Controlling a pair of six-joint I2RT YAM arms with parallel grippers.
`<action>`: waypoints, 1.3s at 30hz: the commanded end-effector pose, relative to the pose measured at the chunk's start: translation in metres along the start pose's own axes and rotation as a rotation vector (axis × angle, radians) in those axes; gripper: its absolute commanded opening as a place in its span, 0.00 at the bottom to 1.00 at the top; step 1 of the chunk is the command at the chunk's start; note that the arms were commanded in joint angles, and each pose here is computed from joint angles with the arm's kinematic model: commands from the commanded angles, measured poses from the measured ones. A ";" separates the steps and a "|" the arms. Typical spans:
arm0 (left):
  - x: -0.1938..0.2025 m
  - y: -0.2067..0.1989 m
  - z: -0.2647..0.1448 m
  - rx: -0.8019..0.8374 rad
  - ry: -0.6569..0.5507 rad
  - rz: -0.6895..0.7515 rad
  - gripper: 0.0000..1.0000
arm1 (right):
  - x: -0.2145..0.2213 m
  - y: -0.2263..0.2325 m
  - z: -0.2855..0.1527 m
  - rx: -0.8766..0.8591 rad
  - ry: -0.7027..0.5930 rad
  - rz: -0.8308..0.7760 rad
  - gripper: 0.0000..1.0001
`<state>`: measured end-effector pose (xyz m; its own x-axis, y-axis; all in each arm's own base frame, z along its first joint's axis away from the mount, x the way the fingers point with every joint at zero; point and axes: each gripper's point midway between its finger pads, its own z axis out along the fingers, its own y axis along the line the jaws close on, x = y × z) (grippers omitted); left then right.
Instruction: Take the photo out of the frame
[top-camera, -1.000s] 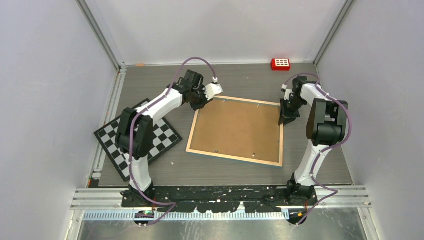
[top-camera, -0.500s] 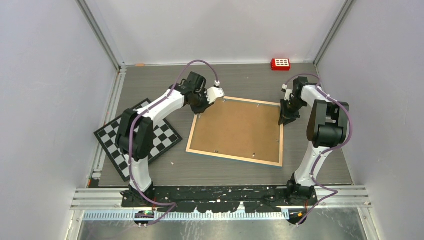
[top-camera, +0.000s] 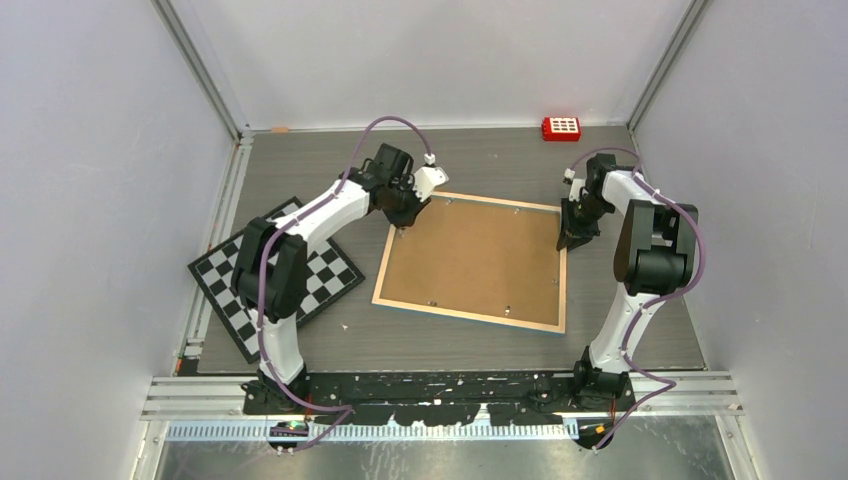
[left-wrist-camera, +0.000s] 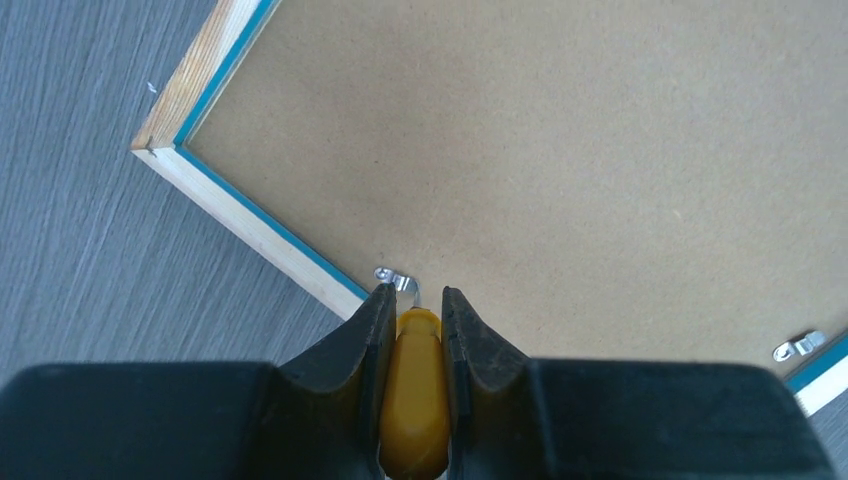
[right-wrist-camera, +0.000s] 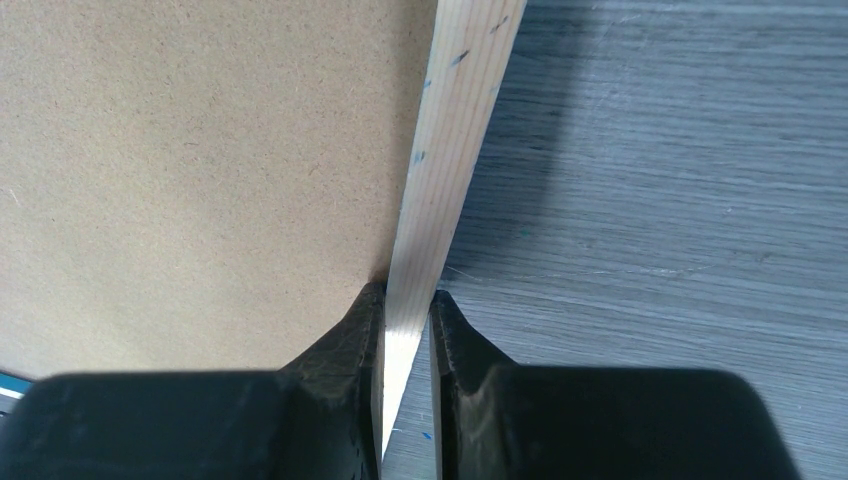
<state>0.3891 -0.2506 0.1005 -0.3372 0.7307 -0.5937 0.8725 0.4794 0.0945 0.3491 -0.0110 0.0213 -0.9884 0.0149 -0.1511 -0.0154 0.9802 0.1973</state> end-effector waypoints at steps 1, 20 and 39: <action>-0.026 -0.012 -0.001 0.033 -0.120 -0.066 0.00 | 0.013 0.009 0.020 -0.054 0.048 -0.046 0.00; -0.031 0.013 -0.039 -0.119 -0.177 -0.158 0.00 | 0.016 0.010 0.018 -0.052 0.050 -0.044 0.01; -0.017 0.028 -0.007 -0.169 -0.206 -0.251 0.00 | 0.020 0.009 0.015 -0.038 0.058 -0.028 0.01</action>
<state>0.4050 -0.2348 0.1152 -0.4662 0.5209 -0.7150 0.7012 0.7104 0.0604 0.3488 -0.0109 0.0212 -0.9877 0.0175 -0.1551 -0.0141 0.9796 0.2005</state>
